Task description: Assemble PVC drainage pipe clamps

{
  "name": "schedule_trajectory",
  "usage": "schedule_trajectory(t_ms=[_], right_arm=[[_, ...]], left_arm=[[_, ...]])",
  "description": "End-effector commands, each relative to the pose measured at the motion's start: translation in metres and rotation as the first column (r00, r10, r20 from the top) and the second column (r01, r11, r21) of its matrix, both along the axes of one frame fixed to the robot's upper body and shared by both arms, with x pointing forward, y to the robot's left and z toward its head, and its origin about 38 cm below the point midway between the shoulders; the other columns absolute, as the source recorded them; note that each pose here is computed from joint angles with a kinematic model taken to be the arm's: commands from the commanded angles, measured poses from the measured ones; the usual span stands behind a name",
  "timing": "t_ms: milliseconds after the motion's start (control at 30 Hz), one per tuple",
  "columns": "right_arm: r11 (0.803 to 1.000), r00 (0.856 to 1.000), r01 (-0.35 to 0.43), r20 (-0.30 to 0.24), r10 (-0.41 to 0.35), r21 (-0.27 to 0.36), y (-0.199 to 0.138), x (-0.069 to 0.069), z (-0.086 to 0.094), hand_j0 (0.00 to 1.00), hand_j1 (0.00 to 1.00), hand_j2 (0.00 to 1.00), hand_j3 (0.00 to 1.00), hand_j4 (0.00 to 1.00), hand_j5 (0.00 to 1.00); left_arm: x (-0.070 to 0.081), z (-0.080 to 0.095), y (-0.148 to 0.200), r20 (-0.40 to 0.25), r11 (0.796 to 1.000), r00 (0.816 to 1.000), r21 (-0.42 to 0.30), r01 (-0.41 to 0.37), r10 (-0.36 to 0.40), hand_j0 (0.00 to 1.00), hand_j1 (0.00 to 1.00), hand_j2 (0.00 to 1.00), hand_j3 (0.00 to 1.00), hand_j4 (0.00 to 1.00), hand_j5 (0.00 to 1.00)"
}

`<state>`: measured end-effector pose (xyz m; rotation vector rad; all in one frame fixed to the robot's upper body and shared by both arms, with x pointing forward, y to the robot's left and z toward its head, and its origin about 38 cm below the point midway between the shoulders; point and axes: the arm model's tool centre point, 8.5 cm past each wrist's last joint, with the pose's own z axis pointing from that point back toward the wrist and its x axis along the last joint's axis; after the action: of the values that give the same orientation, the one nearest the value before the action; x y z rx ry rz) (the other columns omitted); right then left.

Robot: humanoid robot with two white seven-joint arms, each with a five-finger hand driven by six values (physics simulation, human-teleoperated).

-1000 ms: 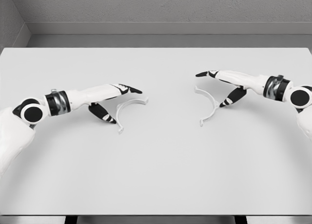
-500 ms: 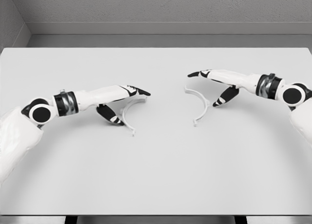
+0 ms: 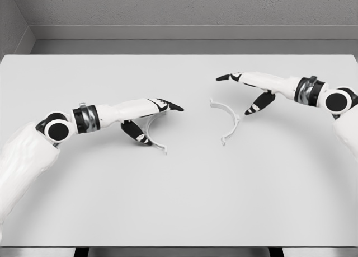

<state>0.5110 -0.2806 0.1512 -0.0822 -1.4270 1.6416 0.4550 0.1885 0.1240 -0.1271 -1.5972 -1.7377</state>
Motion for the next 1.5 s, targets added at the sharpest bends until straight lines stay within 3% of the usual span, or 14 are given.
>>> schedule_trajectory(t_ms=[0, 267, 367, 500, 667, 733, 800, 1033, 1467], right_arm=[[1.000, 1.000, 0.007, -0.014, -0.007, 0.000, 0.001, 0.000, -0.005, 1.00, 1.00, 1.00, 1.00, 1.00, 1.00], [1.000, 1.000, 0.009, -0.023, -0.009, -0.004, 0.005, 0.004, -0.008, 1.00, 1.00, 1.00, 1.00, 1.00, 1.00], [1.000, 1.000, 0.000, -0.028, 0.000, -0.005, 0.010, 0.003, -0.011, 1.00, 1.00, 1.00, 1.00, 1.00, 1.00], [1.000, 1.000, -0.004, -0.028, 0.003, -0.004, 0.012, 0.003, -0.011, 1.00, 1.00, 1.00, 1.00, 1.00, 1.00], [1.000, 0.999, -0.011, -0.031, 0.010, -0.004, 0.016, 0.003, -0.012, 1.00, 1.00, 1.00, 1.00, 1.00, 1.00], [1.000, 0.999, -0.012, -0.033, 0.012, -0.006, 0.016, 0.003, -0.013, 1.00, 1.00, 1.00, 1.00, 1.00, 1.00], [1.000, 0.999, -0.013, -0.034, 0.013, -0.007, 0.016, 0.003, -0.013, 1.00, 1.00, 1.00, 1.00, 1.00, 1.00], [1.000, 0.999, -0.030, -0.028, 0.030, -0.004, 0.024, 0.003, -0.011, 1.00, 1.00, 1.00, 1.00, 1.00, 1.00], [0.997, 0.997, -0.077, -0.009, 0.077, -0.001, 0.043, 0.003, -0.005, 1.00, 1.00, 1.00, 1.00, 1.00, 1.00]], left_arm=[[0.000, 0.001, -0.001, -0.001, 1.000, 1.000, -0.007, 0.000, 0.000, 1.00, 1.00, 1.00, 1.00, 1.00, 1.00], [0.002, 0.004, -0.007, 0.006, 1.000, 1.000, -0.012, 0.007, -0.007, 1.00, 1.00, 1.00, 1.00, 1.00, 1.00], [0.002, 0.018, -0.005, 0.037, 0.999, 0.999, -0.033, 0.013, -0.011, 1.00, 1.00, 1.00, 1.00, 1.00, 1.00], [-0.005, 0.042, 0.043, 0.031, 0.996, 0.999, -0.085, -0.028, 0.031, 1.00, 1.00, 1.00, 1.00, 1.00, 1.00], [0.000, 0.046, 0.058, 0.032, 0.996, 0.997, -0.072, -0.061, 0.064, 1.00, 1.00, 1.00, 1.00, 1.00, 1.00], [0.016, 0.035, 0.067, -0.002, 0.990, 0.992, -0.066, -0.125, 0.125, 1.00, 1.00, 1.00, 1.00, 1.00, 1.00], [0.024, 0.022, 0.052, -0.023, 0.990, 0.991, -0.061, -0.130, 0.129, 1.00, 1.00, 1.00, 1.00, 1.00, 1.00], [0.027, 0.005, 0.058, -0.068, 0.984, 0.983, -0.053, -0.173, 0.169, 1.00, 1.00, 1.00, 1.00, 1.00, 1.00], [0.027, 0.001, 0.034, -0.075, 0.987, 0.988, -0.078, -0.143, 0.137, 1.00, 1.00, 1.00, 1.00, 1.00, 1.00]])
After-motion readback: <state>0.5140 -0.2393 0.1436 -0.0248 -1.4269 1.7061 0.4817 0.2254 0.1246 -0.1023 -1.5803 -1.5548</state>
